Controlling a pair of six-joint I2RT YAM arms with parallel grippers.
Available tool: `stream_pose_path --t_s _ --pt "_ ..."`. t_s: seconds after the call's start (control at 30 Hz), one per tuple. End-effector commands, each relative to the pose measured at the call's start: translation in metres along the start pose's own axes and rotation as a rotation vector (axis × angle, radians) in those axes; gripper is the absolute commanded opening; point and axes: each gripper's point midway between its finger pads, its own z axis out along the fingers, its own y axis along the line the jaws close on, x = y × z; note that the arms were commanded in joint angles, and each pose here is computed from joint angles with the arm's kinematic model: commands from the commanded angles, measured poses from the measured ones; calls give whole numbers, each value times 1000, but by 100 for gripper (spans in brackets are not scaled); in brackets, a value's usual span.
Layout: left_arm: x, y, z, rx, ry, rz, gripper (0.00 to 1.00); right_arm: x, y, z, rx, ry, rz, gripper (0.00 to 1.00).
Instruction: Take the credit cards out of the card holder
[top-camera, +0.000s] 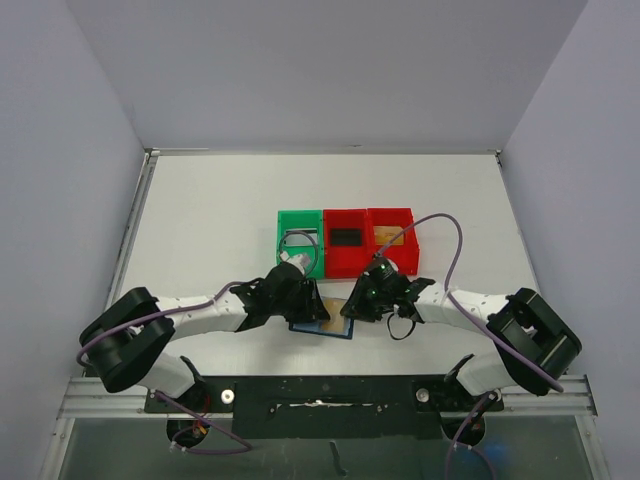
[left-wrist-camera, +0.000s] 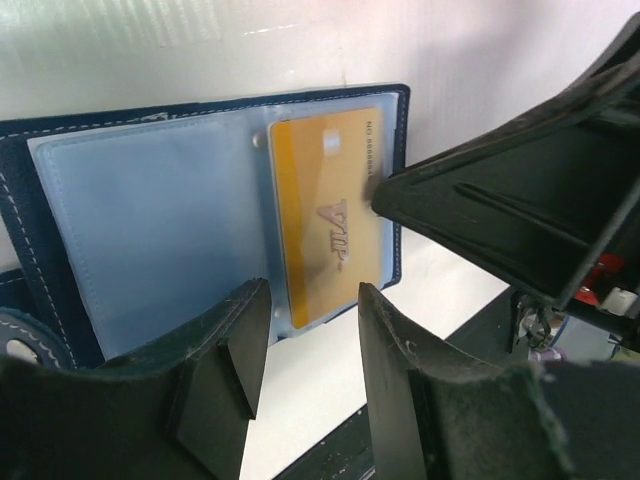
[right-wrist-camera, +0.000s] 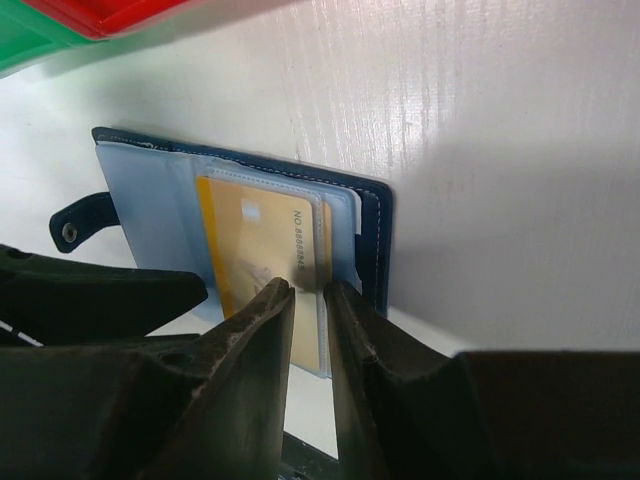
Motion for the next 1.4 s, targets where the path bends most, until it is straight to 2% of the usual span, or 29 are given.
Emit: stream_pose_path --t_s 0.0,0.13,0.33,0.53,0.7,0.9,1.03,1.23,1.37 --pt "-19 -11 4 35 -74 -21 39 4 -24 8 49 19 12 23" --pt "-15 2 5 11 -80 -35 39 4 -26 9 29 54 21 23" --pt "-8 24 13 -55 -74 -111 29 -1 -23 8 31 43 4 23" --pt "0 20 17 42 -82 -201 24 0 -22 6 30 48 1 23" --pt "-3 13 16 68 -89 -207 17 -17 -10 -8 15 -18 -41 27" --pt "-5 -1 14 163 -96 -246 15 -36 16 -30 -29 -82 -88 30" --pt "-3 -3 15 166 -81 -233 14 -25 52 -30 -240 -22 -121 31" --pt "-2 3 16 140 -82 -238 16 -15 16 0 -100 26 -36 29" --pt "-3 -4 16 160 -65 -214 25 2 7 14 -115 108 -38 27"
